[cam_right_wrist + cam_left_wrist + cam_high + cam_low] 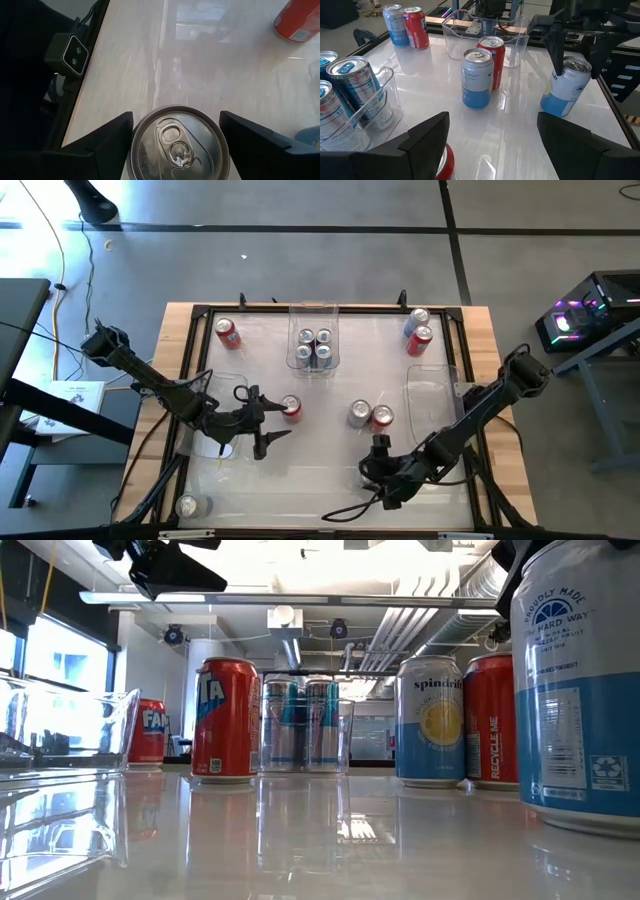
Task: Sort soda cans
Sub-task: Put the bottom right blue-white soda can into the bottom right transparent bin
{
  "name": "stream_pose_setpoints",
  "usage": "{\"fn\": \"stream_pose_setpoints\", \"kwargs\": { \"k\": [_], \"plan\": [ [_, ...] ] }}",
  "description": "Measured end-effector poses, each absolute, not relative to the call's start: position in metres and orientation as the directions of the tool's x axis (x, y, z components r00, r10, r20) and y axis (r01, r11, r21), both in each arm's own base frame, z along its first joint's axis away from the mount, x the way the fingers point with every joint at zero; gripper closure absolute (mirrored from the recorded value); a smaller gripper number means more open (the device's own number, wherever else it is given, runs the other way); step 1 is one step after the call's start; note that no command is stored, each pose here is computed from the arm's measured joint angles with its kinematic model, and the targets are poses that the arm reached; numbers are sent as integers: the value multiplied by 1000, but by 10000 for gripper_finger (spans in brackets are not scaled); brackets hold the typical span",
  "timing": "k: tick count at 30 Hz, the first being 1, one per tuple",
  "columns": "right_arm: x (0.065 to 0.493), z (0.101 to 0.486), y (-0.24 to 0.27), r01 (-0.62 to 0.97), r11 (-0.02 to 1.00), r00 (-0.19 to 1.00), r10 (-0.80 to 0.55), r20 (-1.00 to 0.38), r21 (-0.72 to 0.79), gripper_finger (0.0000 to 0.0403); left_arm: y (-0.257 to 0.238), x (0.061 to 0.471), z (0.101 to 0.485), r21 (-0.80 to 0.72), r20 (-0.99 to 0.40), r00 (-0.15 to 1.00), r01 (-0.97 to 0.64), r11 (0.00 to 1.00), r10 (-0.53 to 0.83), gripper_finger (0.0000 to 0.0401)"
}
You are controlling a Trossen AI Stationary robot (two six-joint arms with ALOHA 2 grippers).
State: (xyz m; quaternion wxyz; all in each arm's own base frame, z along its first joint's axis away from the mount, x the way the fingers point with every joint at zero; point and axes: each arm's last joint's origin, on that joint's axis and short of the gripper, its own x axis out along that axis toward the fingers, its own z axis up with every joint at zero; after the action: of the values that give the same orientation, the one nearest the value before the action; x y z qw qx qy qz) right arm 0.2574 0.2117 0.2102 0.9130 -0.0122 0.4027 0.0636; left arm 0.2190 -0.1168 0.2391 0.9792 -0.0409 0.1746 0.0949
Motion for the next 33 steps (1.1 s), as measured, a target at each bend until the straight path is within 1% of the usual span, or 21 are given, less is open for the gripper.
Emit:
{"fn": "stream_pose_setpoints", "kwargs": {
  "k": [6, 11, 15, 20, 23, 33],
  "plan": [
    [261, 209, 204, -80, 994, 635, 109, -765, 76, 107, -117, 219, 239, -47, -350, 921, -200, 979, 172, 106],
    [262, 207, 202, -106, 990, 605, 137, -784, 91, 80, -117, 219, 239, -47, -350, 921, -200, 979, 172, 106],
    [258, 199, 199, -159, 986, 545, 128, -829, 48, 65, -117, 219, 239, -47, -350, 921, -200, 979, 172, 106],
    [255, 199, 200, -159, 987, 536, 115, -836, 34, 66, -117, 219, 239, -46, -350, 921, -200, 979, 172, 106],
    [256, 201, 201, -151, 988, 559, 114, -822, 34, 66, -117, 219, 239, -47, -350, 921, -200, 979, 172, 106],
    [258, 203, 202, -148, 988, 581, 123, -804, 45, 66, -117, 219, 239, -47, -350, 921, -200, 979, 172, 106]
  ]
}}
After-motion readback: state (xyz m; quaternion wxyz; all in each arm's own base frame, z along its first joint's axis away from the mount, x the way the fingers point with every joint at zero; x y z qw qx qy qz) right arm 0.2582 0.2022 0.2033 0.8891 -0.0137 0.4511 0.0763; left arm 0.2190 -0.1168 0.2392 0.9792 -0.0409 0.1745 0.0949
